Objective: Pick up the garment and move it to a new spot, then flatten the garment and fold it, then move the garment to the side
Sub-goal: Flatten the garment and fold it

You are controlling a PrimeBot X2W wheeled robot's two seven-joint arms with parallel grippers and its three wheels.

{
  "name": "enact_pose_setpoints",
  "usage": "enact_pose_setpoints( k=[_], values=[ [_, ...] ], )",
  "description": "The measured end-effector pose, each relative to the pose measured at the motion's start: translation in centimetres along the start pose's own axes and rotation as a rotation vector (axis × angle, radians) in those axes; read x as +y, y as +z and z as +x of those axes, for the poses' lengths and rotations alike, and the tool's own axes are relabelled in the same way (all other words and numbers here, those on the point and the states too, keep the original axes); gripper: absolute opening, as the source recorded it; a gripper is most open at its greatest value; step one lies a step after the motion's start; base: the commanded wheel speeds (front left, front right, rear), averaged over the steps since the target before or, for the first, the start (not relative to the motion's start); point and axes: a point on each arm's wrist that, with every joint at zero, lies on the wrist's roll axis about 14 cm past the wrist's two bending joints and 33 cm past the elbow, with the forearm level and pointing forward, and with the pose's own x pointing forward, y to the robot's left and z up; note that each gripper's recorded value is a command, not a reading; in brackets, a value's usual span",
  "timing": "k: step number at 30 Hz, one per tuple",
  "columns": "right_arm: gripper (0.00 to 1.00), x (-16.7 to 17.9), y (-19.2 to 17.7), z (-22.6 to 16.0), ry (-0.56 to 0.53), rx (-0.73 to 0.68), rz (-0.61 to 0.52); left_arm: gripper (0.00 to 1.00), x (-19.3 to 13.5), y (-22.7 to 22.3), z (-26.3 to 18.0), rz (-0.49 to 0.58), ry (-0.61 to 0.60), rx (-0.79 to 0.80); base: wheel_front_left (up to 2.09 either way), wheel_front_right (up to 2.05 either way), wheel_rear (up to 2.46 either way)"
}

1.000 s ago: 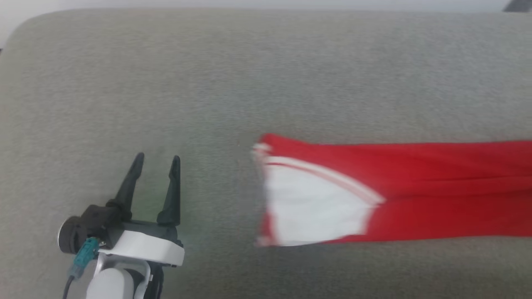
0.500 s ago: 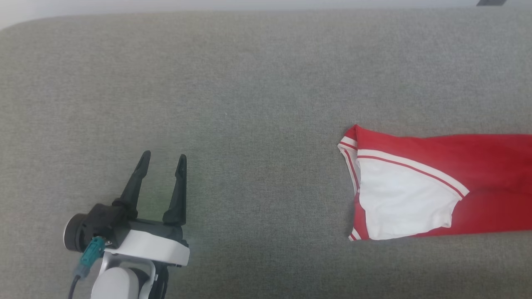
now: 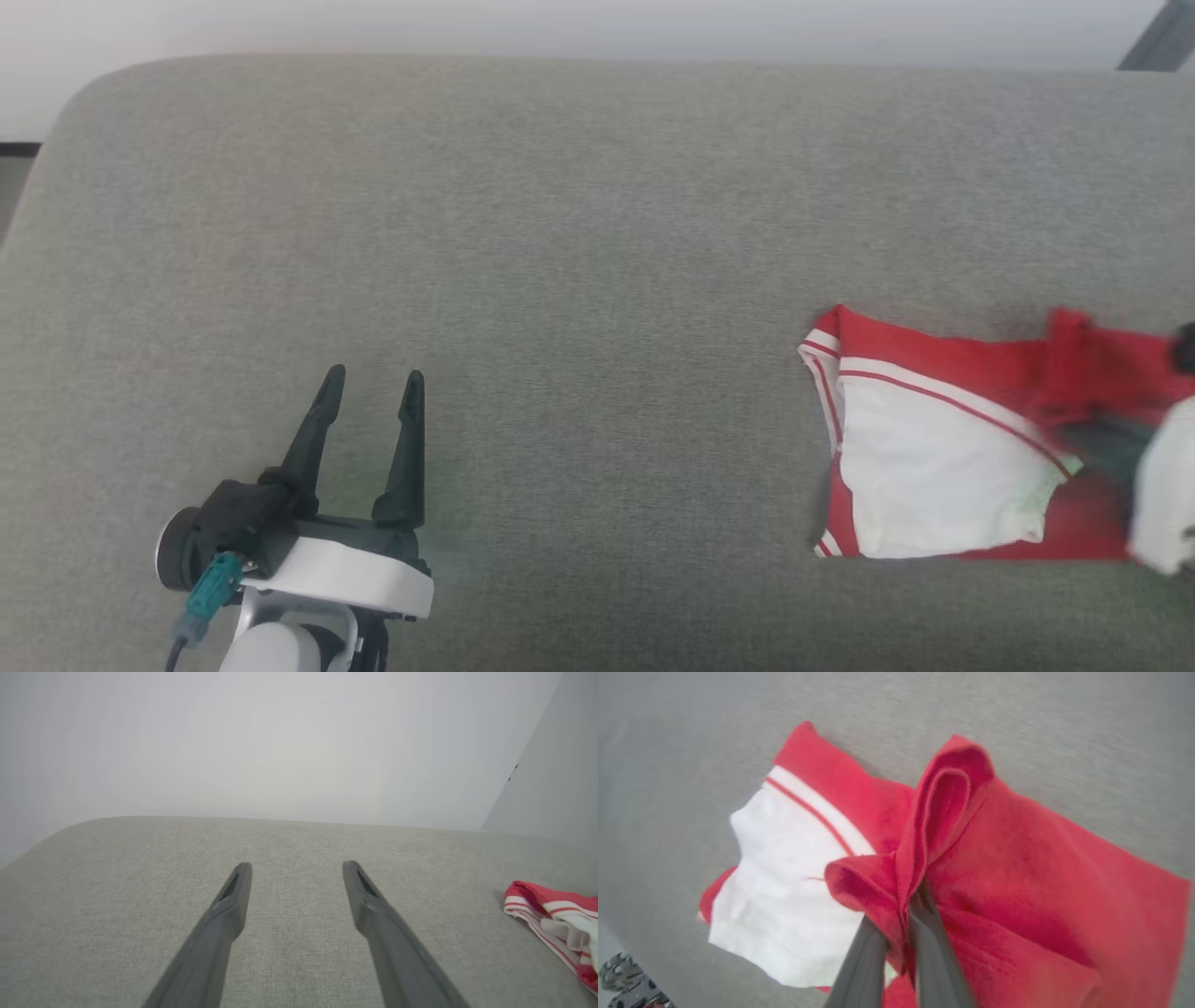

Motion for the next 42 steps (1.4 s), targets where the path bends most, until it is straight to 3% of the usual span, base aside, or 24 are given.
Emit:
enact_pose_setpoints(
  k=[8,18,19,20,21,30,34,42],
  values=[
    [0.00,8.5,-0.7,3.0,0.221,0.068,-0.115,1.00,0.9,0.0,-0.7,0.010,0.029,0.007,0.00,0.00,0.00],
    [0.00,11.4,-1.6,5.7,0.279,0.112,-0.139,1.00,1.5,-0.3,-0.3,0.020,0.049,0.017,0.00,0.00,0.00],
    [0.20,11.2,-1.7,5.8,0.270,0.114,-0.141,1.00,1.6,-0.5,-0.4,0.020,0.051,0.021,0.00,0.00,0.00],
    [0.48,11.3,-1.7,5.9,0.269,0.108,-0.137,1.00,1.6,-0.5,-0.4,0.019,0.051,0.022,0.00,0.00,0.00],
    [0.99,11.3,-1.8,5.9,0.266,0.105,-0.136,1.00,1.5,-0.6,-0.4,0.017,0.050,0.024,0.00,0.00,0.00],
    [1.00,9.5,2.1,3.8,0.199,-0.104,-0.045,1.00,1.0,0.0,-0.2,0.002,0.033,0.006,0.00,0.00,0.00],
    [1.00,6.3,3.9,2.3,0.105,-0.233,-0.004,1.00,0.4,-0.3,-0.2,-0.013,0.015,0.012,0.00,0.00,0.00],
    [1.00,0.0,3.4,-1.0,-0.109,-0.412,0.027,1.00,-0.9,-0.8,0.0,-0.052,-0.027,0.030,0.00,0.00,0.00]
  ],
)
